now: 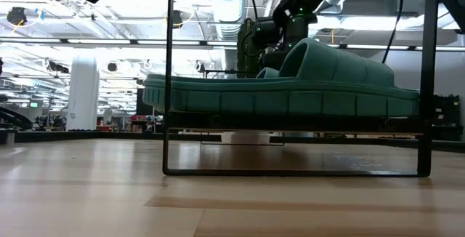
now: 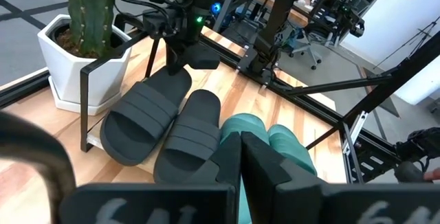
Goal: Pick and place slides into the shelf
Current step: Put the black slipper on the shelf, then return to Home Position
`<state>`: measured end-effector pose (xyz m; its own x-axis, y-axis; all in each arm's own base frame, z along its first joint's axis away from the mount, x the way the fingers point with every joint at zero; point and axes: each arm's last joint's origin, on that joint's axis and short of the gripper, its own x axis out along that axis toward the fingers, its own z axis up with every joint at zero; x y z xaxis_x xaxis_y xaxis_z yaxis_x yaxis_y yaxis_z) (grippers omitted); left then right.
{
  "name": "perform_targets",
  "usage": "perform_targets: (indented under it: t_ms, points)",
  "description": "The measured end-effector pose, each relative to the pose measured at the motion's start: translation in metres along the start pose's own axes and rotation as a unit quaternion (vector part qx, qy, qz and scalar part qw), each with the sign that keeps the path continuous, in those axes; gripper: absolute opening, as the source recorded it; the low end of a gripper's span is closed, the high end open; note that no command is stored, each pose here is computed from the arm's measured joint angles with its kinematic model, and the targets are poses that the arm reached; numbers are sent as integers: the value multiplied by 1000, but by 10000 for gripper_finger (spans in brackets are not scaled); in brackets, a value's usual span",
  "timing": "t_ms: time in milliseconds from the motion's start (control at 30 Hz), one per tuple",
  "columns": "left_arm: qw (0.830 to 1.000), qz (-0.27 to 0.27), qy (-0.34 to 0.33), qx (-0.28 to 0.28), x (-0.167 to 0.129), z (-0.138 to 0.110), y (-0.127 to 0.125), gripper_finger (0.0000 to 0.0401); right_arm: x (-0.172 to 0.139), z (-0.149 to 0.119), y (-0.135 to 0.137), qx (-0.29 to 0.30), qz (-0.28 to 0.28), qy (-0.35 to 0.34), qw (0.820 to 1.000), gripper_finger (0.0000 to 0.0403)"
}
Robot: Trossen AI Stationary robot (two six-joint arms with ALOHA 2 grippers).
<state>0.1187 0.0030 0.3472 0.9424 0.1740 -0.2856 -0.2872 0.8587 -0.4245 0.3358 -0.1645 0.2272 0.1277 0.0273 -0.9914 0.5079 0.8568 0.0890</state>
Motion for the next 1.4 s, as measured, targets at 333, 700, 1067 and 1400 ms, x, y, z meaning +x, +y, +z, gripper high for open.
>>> perform_targets:
  t_ms: [333, 700, 1067, 1400]
  points:
    - [1000, 1, 0, 1, 0, 0, 0, 0, -1, -1, -1, 22, 0, 2, 1000, 183]
    - [1000, 0, 0, 4, 0, 0, 0, 0, -26, -10, 0, 22, 3, -21, 1000, 223]
    - [985, -29, -96, 144, -26, 13, -1, 0, -172, -66, 5, -68, 10, -346, 936, 219]
    - [926, -105, -309, 189, -93, 3, 18, 0, -251, -192, 9, -145, 30, -678, 720, 207]
